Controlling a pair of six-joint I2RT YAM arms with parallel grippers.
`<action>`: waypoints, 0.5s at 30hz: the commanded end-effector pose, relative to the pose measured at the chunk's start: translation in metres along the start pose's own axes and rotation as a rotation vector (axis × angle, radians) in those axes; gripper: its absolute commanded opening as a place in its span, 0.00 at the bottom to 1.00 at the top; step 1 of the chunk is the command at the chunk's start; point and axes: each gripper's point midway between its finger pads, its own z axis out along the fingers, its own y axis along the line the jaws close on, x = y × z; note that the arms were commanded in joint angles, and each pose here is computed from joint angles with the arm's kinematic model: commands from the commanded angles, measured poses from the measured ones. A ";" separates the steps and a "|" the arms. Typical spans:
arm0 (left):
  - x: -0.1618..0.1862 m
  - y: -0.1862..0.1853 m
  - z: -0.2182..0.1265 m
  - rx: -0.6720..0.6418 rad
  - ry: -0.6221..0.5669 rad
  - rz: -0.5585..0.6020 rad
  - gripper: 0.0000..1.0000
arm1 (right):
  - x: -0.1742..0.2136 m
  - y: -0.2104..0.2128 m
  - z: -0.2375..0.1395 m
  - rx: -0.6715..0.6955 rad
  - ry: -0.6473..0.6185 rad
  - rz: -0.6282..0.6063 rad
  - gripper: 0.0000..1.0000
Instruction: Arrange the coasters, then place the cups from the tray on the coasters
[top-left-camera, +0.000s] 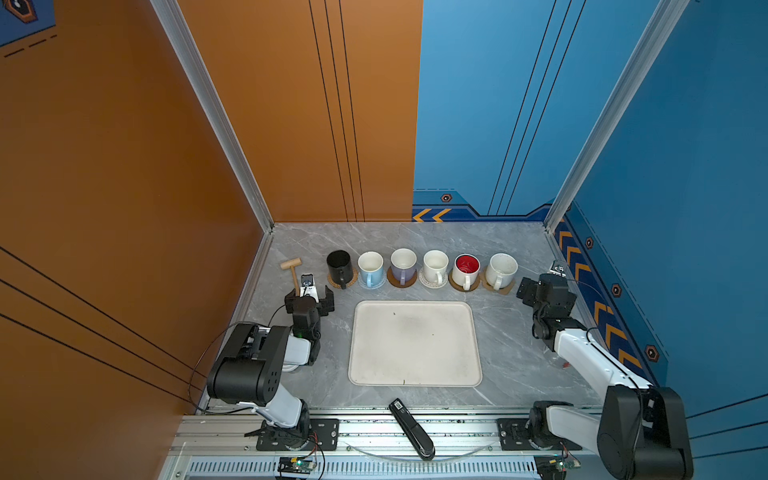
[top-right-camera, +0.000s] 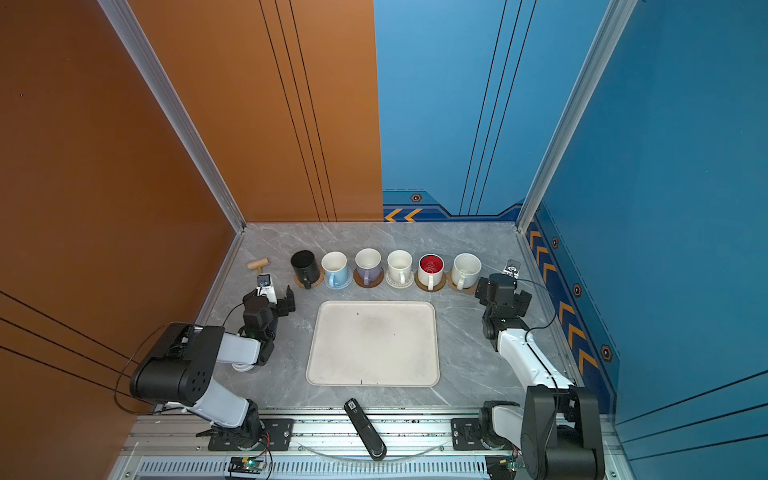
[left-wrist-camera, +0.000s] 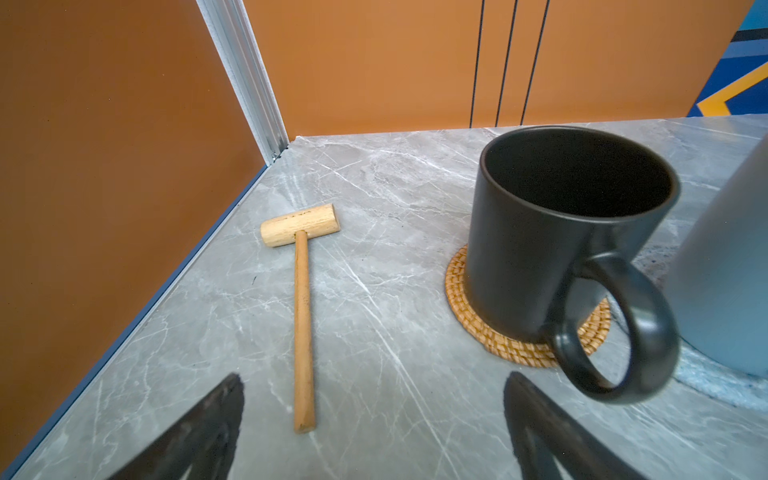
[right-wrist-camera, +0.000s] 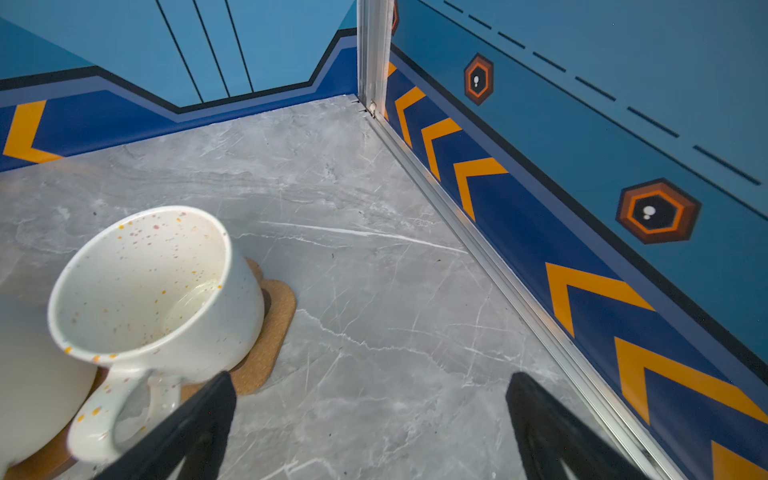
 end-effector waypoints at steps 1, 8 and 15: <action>-0.001 -0.009 -0.003 0.074 -0.007 -0.020 0.98 | 0.001 0.004 0.012 -0.023 -0.031 0.056 1.00; -0.002 -0.012 -0.007 0.113 -0.031 -0.027 0.98 | 0.009 0.018 0.027 -0.079 -0.062 0.082 1.00; -0.001 -0.016 -0.003 0.142 -0.010 -0.018 0.98 | 0.018 0.022 0.028 -0.106 -0.078 0.082 1.00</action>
